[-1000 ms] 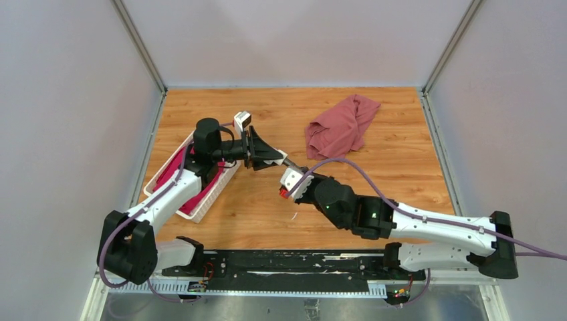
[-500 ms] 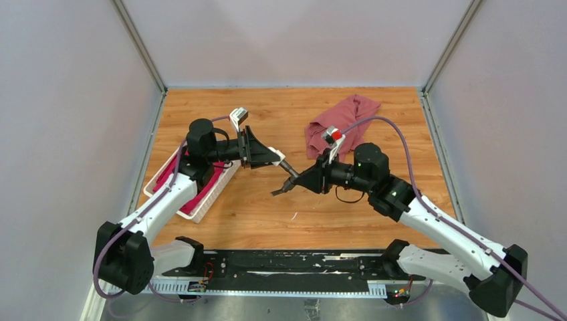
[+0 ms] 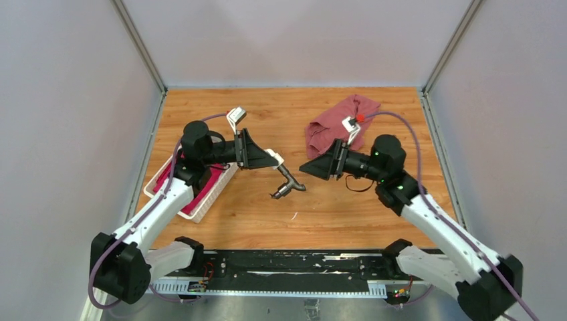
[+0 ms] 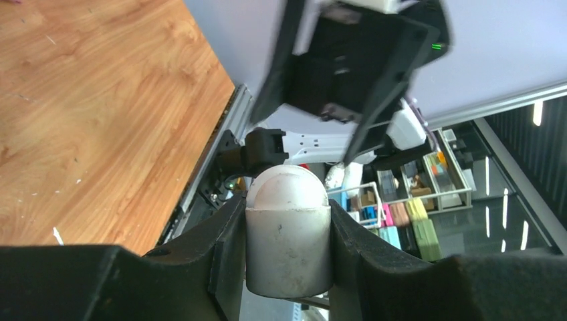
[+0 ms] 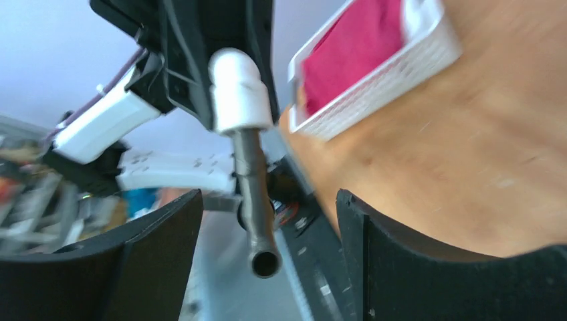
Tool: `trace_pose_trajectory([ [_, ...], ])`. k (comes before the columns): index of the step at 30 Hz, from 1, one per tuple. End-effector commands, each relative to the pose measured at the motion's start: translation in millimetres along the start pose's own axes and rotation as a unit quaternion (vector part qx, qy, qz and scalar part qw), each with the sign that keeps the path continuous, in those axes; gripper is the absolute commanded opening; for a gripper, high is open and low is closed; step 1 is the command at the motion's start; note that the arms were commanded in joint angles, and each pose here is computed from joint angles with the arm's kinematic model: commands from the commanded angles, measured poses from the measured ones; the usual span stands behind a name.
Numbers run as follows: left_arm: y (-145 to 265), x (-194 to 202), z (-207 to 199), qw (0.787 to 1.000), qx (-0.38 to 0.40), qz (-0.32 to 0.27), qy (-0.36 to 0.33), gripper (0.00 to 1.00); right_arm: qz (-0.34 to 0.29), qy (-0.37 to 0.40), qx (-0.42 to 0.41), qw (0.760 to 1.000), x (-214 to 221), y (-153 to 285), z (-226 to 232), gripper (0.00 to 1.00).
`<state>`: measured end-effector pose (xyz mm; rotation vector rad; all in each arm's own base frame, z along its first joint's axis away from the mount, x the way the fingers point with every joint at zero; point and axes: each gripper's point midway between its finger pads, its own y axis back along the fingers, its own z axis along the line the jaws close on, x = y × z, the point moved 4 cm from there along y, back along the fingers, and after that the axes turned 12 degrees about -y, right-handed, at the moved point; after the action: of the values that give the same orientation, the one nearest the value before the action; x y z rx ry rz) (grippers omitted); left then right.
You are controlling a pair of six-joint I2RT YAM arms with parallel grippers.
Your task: Install the water faucets
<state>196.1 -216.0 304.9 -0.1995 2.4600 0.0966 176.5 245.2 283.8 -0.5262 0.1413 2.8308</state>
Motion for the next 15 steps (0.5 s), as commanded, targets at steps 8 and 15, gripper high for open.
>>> trace_pose_trajectory([
  [8, -8.4, -4.8, 10.4, 0.995, -0.006, 0.004, 0.095, 0.00, -0.041, 0.443, 0.371, 0.815, -16.5, 76.0, 27.3, 0.78],
  [15, -21.0, -13.3, 35.6, 0.983, -0.022, 0.017, 0.181, 0.00, 0.024, 0.682, 0.454, 0.573, 13.4, 46.5, 34.2, 0.80],
])
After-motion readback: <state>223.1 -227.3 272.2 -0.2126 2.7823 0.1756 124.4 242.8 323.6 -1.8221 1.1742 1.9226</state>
